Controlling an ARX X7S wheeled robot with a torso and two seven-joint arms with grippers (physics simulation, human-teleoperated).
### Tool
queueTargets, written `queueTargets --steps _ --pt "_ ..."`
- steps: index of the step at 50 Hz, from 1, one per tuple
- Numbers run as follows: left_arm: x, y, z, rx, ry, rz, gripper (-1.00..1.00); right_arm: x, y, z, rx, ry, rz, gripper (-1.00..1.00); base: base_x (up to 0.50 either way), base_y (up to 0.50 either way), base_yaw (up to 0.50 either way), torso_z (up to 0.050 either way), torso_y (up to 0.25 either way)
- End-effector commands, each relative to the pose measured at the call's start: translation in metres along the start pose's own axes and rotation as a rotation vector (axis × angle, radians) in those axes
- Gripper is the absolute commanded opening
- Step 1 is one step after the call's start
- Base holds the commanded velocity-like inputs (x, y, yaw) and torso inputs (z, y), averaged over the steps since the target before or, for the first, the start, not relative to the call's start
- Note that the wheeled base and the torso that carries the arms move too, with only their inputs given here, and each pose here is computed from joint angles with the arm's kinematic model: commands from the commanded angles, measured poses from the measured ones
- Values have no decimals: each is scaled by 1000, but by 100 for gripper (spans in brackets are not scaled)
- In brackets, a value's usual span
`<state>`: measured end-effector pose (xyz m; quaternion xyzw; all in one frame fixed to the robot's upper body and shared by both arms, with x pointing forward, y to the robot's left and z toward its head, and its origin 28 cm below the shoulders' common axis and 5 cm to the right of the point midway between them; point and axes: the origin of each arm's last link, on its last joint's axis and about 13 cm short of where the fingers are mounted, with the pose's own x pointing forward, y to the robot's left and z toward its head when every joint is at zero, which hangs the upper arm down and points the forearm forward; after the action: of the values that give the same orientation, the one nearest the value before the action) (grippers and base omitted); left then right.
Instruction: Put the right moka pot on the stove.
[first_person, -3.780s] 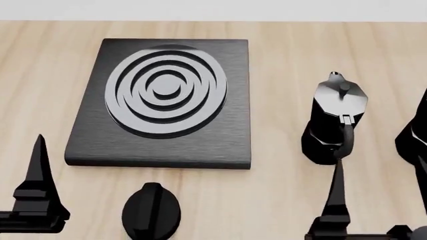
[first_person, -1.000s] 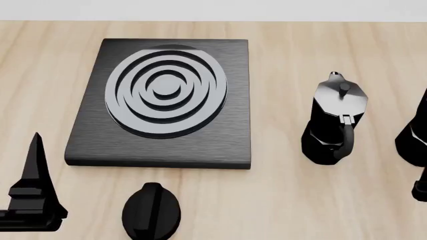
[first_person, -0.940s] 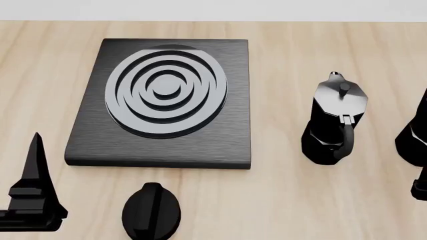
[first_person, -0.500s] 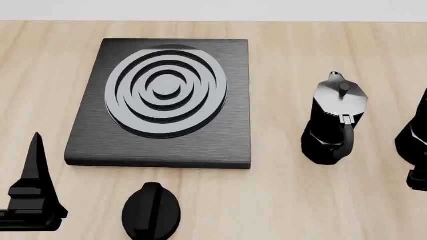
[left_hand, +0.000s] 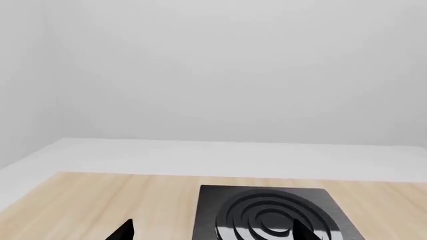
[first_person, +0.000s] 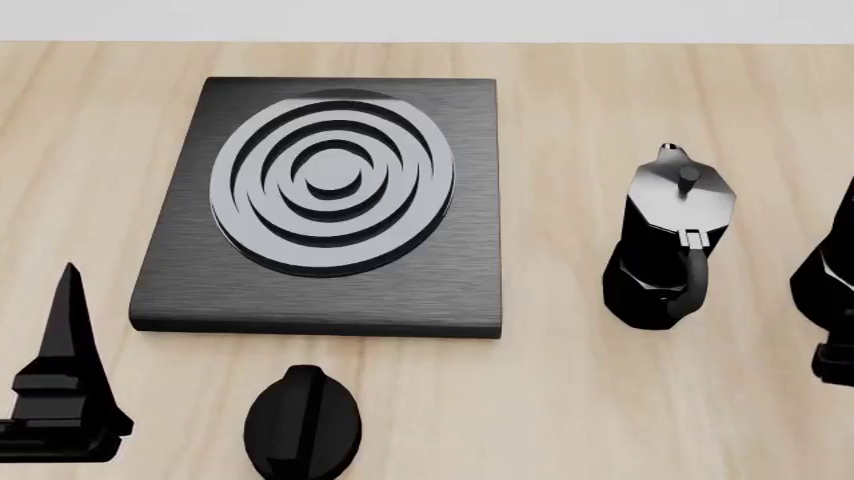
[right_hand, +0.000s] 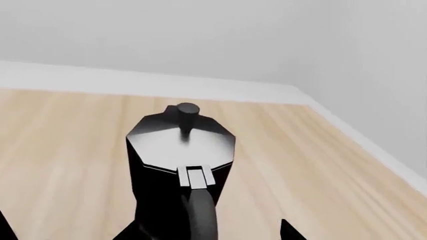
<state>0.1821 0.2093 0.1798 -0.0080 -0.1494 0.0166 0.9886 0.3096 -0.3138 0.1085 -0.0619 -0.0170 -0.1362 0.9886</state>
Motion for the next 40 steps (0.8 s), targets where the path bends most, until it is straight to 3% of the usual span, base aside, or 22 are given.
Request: queueTargets --steps 1,14,15,30,40 --pt "-1 0 0 -3 -3 3 100 3 2 -6 -9 19 1 100 0 0 0 0 0" --pt "-1 0 0 -6 -7 0 100 4 4 -7 -17 18 -2 100 0 0 0 0 0" --pt "-1 0 1 -6 -7 0 100 4 3 -5 -3 12 -1 -100 0 0 0 0 0" --pt "0 0 0 -4 -3 1 100 -4 3 7 15 -24 3 -100 0 0 0 0 0" --pt "-1 0 0 -5 -4 2 100 -25 -2 29 35 -97 12 -100 0 0 0 0 0"
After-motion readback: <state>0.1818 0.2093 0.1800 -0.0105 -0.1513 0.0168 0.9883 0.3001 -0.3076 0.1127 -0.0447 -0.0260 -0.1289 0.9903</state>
